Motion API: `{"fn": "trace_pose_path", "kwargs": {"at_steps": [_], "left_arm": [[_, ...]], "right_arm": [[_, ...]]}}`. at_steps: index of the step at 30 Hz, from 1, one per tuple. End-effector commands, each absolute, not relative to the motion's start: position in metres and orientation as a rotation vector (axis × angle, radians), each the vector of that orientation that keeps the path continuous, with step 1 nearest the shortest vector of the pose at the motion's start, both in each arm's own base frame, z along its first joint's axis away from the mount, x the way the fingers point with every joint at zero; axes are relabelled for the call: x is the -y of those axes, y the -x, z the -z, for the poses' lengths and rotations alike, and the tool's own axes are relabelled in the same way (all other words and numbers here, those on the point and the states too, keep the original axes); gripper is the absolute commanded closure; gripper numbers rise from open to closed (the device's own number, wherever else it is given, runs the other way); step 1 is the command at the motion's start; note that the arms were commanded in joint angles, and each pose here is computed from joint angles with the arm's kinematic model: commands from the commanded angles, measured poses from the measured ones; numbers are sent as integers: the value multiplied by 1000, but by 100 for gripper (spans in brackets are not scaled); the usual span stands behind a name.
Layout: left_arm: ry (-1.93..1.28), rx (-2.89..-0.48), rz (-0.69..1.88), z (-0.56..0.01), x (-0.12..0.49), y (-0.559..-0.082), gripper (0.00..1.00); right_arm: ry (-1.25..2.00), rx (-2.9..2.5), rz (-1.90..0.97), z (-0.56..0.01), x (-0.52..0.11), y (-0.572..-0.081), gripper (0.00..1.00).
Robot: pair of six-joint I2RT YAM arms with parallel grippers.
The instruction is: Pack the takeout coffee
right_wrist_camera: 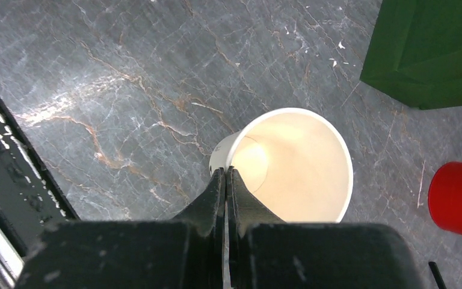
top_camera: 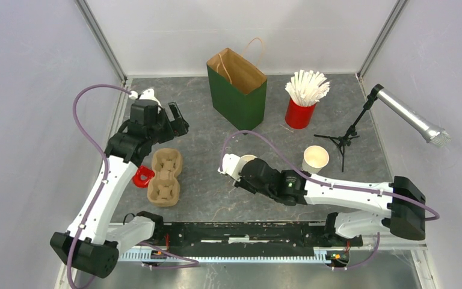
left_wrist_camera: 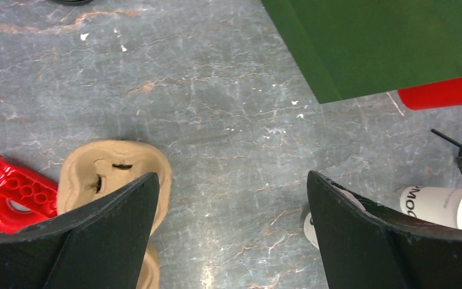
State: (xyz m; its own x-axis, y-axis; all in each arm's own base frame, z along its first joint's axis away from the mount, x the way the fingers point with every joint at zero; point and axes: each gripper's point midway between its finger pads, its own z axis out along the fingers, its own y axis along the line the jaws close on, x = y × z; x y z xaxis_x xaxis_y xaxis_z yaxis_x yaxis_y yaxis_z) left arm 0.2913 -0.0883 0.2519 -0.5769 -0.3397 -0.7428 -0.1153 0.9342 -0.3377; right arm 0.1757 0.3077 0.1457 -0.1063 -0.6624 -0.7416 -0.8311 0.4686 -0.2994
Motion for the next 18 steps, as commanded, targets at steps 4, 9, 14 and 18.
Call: {"fn": "trace_pose_path", "kwargs": {"at_steps": [4, 9, 14, 18], "left_arm": [[256, -2202, 344, -258, 77, -301, 3], [257, -2230, 281, -250, 65, -315, 4], [280, -2255, 131, -243, 35, -335, 7], [313, -2266, 28, -238, 10, -362, 10]], "right_arm": [[1298, -1772, -242, -136, -321, -180, 100], [1284, -1776, -280, -137, -321, -175, 88], [1224, -1764, -364, -170, -320, -169, 62], [1144, -1713, -483, -214, -314, -158, 53]]}}
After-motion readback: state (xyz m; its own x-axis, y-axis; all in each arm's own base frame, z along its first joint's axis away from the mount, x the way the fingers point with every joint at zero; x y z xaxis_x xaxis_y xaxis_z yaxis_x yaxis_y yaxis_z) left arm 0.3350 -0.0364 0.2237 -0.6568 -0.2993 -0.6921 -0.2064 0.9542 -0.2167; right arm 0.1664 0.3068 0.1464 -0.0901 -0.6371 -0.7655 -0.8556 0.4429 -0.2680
